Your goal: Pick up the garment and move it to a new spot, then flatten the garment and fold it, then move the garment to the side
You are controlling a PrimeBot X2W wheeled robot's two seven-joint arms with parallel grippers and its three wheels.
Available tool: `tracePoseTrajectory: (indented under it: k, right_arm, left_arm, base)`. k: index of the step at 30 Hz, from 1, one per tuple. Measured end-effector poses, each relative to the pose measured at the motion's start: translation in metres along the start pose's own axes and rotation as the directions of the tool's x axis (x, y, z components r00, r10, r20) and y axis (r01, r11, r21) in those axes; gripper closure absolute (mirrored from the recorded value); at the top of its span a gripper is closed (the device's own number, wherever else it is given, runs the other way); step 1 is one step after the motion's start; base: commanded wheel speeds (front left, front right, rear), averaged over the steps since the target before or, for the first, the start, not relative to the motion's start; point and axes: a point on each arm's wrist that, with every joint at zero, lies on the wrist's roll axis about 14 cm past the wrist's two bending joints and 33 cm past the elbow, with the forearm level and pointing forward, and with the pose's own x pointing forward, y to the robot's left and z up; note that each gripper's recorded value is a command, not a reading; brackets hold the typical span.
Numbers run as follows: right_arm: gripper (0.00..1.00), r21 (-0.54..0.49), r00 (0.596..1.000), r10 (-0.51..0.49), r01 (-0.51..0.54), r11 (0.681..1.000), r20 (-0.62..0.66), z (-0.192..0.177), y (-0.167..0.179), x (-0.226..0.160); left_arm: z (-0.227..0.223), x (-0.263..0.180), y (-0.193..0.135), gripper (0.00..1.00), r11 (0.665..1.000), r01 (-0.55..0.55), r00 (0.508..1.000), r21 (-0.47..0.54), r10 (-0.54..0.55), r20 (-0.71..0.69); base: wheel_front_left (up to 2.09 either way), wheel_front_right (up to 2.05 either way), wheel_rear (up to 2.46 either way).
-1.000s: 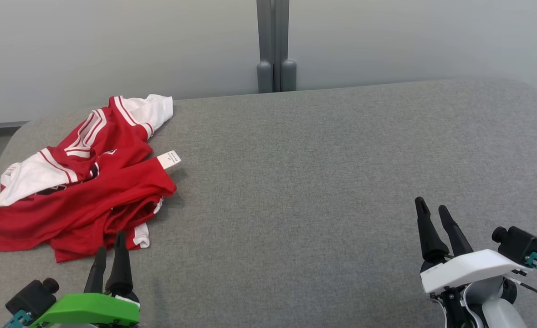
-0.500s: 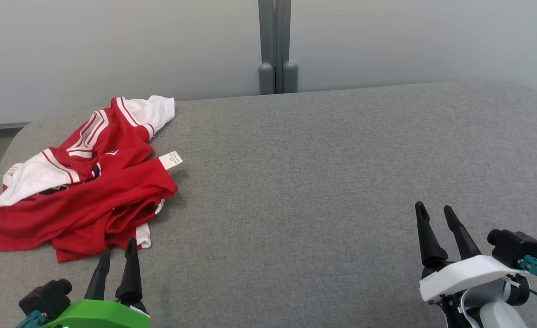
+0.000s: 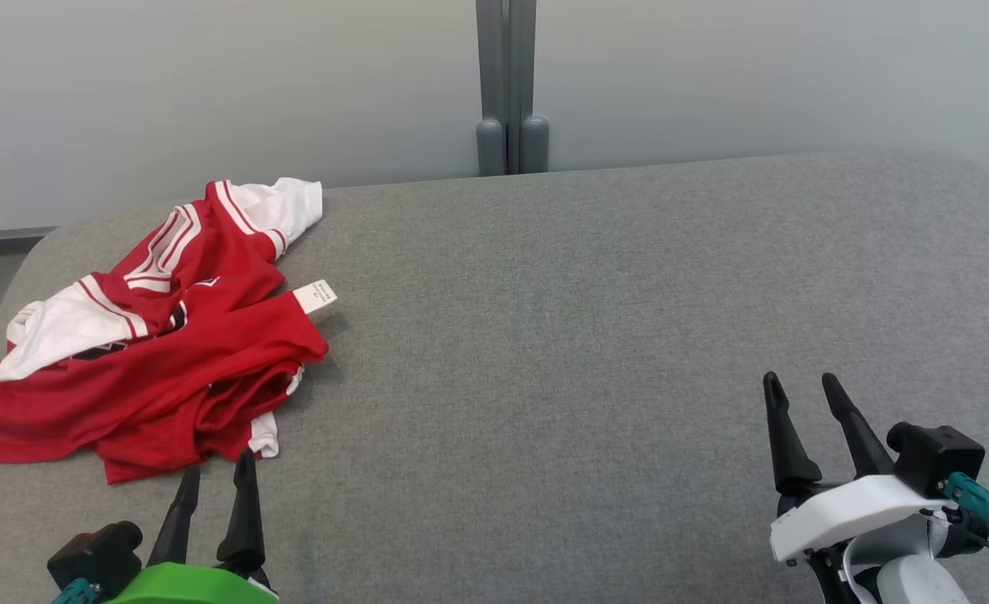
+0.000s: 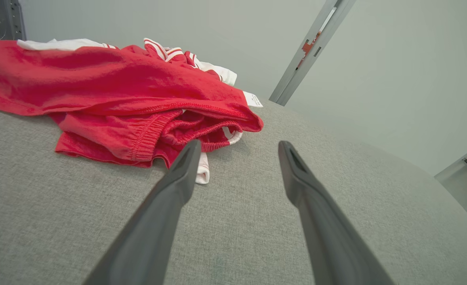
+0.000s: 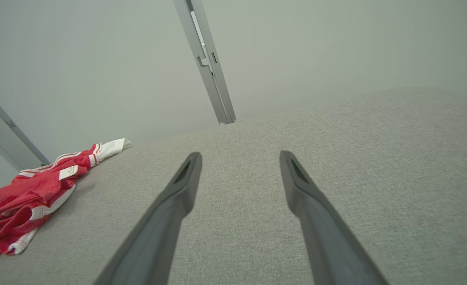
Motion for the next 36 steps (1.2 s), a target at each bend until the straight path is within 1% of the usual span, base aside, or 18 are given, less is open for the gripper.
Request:
tracePoseTrajectory:
  k: [9, 16, 25, 36]
  right_arm:
    - [0.00, -0.086, 1.000, 0.017, -0.016, 0.996, 0.004, 0.000, 0.002, -0.001]
    - [0.00, -0.145, 1.000, 0.012, -0.010, 0.989, 0.008, 0.001, -0.002, -0.002]
    - [0.00, -0.196, 1.000, 0.003, -0.002, 0.981, 0.004, -0.003, -0.007, -0.005]
    - [0.00, -0.238, 1.000, 0.022, -0.023, 0.971, -0.005, -0.008, -0.003, -0.006]
  left_arm:
    - [-0.003, -0.003, 0.000, 0.00, 0.998, 0.009, 1.000, 0.070, -0.009, 0.000]
    - [-0.005, -0.005, -0.002, 0.00, 0.992, 0.020, 1.000, 0.123, -0.019, -0.006]
    - [-0.011, -0.006, -0.005, 0.00, 0.982, 0.042, 0.999, 0.182, -0.040, -0.018]
    - [-0.010, -0.010, -0.003, 0.00, 0.965, 0.047, 0.999, 0.256, -0.046, -0.011]
  base:
    - [0.00, 0.00, 0.00]
    - [0.00, 0.00, 0.00]
    - [0.00, 0.00, 0.00]
    - [0.00, 0.00, 0.00]
